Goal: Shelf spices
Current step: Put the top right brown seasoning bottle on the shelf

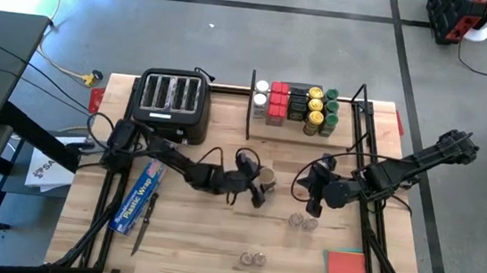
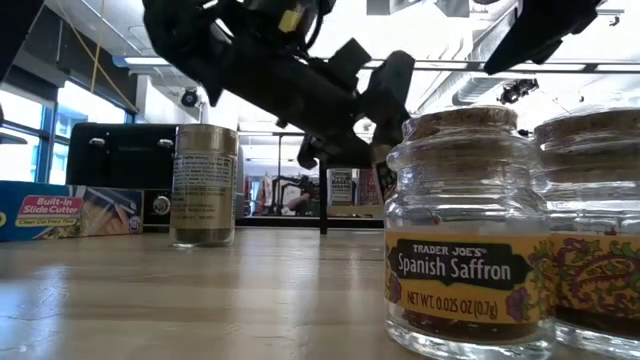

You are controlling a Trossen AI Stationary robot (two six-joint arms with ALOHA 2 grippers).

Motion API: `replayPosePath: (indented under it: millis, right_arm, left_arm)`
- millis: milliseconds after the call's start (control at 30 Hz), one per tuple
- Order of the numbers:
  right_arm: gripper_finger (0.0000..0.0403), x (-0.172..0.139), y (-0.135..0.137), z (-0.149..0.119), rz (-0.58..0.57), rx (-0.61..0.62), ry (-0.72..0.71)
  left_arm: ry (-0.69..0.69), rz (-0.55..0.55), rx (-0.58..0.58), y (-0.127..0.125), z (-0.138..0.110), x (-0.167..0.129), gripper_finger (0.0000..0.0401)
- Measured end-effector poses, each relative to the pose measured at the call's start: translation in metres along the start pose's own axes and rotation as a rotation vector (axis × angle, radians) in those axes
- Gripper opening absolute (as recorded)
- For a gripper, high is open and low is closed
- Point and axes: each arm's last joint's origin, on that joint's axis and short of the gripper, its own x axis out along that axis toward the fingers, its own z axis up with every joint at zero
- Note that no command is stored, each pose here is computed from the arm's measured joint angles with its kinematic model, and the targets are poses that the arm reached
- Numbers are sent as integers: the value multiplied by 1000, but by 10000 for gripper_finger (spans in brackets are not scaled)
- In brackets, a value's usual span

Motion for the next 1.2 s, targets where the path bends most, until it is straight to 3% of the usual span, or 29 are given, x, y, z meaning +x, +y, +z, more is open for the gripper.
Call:
replayPosePath:
  millis: [133,333,567,900,1200]
  right_arm:
    - [2,1,0,-1,-5,4,8]
    - [14,6,0,-1,-19,-1,20]
    - [90,15,5,-4,-40,-23,55]
    - [206,23,8,-8,-65,-20,94]
    - [229,22,5,-13,-116,45,118]
  left_arm:
    - [9,-14,12,11,5,7,282]
    - [33,-163,5,20,11,15,303]
    - [-22,-152,-7,21,21,18,307]
    - [-32,-176,146,-15,53,16,307]
    - [24,-46,186,-18,52,12,307]
